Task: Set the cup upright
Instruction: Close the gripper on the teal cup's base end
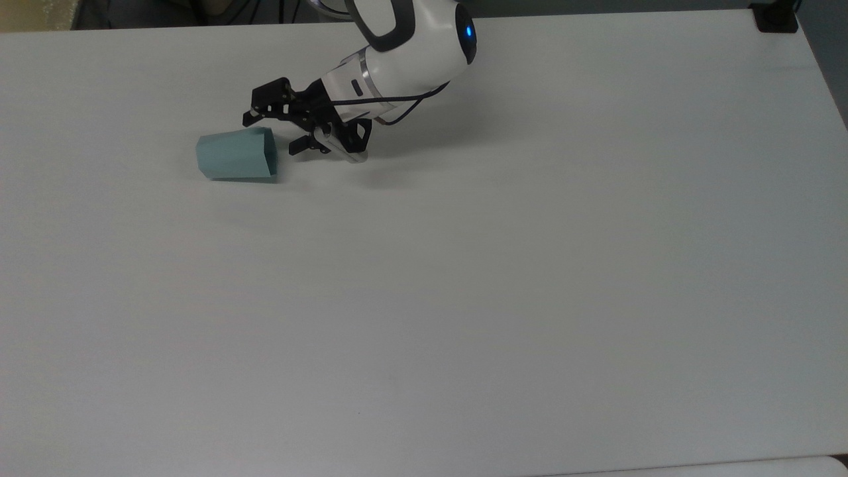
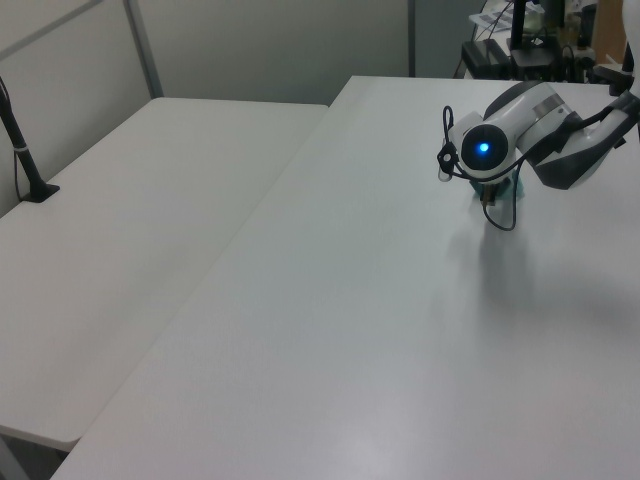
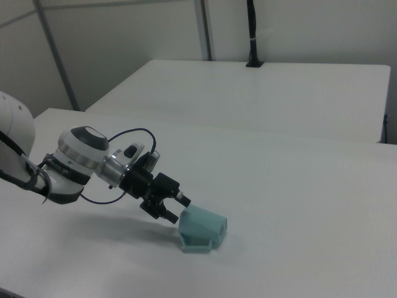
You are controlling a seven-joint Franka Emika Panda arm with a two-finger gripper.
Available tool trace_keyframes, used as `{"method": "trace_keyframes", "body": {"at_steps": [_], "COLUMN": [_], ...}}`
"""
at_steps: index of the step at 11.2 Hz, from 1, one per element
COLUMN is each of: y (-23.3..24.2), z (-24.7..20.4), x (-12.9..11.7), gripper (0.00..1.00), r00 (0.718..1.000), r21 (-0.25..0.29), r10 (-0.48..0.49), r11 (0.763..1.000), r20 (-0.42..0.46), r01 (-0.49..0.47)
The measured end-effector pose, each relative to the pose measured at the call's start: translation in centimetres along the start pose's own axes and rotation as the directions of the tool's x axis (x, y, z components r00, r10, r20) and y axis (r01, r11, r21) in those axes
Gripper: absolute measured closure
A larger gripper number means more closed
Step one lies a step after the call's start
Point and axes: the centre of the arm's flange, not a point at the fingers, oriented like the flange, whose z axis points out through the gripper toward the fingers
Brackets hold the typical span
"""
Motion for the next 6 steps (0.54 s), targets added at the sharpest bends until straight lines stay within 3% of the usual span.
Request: {"method": "trace_keyframes", "body": {"at_steps": [4,5,6], "y": [1.2,1.4,1.5], "z": [2.2,2.5,2.6], "x": [0.4,0.4,0.4], "gripper": [0.06,0.11,0.27], "r00": [1.000,1.000,1.000], "r21": [-0.015,-0.016,-0.016], "r10": [0.026,0.029,0.030], "r11": [1.000,0.999,0.999], "r20": [0.001,0.004,0.005], "r01": [-0.026,-0.029,-0.030]}}
